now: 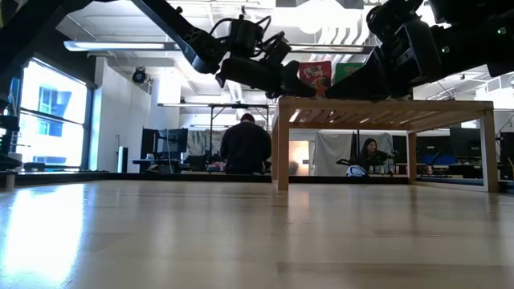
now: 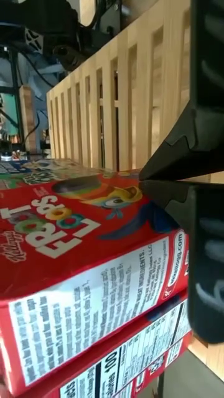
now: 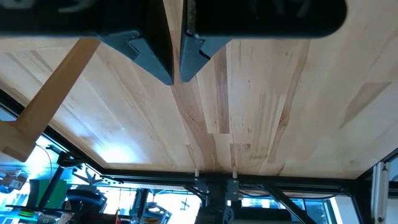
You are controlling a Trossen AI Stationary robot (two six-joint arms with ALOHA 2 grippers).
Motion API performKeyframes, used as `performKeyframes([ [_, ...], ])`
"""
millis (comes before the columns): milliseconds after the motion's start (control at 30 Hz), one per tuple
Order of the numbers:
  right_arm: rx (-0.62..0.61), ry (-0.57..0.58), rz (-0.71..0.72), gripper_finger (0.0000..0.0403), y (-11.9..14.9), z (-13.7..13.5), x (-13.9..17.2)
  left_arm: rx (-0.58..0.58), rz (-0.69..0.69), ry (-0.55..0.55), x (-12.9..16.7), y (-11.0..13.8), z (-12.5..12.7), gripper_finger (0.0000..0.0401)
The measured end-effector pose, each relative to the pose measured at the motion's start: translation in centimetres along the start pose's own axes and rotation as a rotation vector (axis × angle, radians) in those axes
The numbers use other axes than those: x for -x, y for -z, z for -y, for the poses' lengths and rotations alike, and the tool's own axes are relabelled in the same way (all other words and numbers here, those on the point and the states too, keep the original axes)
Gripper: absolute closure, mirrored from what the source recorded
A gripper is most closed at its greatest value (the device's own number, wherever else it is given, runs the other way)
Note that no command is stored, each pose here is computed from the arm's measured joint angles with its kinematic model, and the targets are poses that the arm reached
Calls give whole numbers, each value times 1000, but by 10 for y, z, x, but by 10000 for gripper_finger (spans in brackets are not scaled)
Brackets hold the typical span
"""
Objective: Stack cereal on shelf
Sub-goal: Put the red cereal box on the shelf aligned with other red cereal box, then return to Home Position
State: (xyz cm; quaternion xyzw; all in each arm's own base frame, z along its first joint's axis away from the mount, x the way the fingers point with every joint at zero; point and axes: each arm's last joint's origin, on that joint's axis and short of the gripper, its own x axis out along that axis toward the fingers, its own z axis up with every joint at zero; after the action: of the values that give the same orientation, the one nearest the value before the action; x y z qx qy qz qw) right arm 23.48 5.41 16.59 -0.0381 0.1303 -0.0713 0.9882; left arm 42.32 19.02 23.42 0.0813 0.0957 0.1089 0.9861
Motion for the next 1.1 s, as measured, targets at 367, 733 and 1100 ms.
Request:
performKeyframes([
  [367, 10, -1, -23, 387, 2, 0, 0, -6, 7, 10, 9, -7, 3, 401],
  [733, 19, -58, 22, 387, -3, -1, 1, -15, 89, 15, 93, 4, 29, 401],
  [1100, 128, -80, 118, 387, -37, 14, 39, 40, 90, 47, 190, 15, 50, 401],
])
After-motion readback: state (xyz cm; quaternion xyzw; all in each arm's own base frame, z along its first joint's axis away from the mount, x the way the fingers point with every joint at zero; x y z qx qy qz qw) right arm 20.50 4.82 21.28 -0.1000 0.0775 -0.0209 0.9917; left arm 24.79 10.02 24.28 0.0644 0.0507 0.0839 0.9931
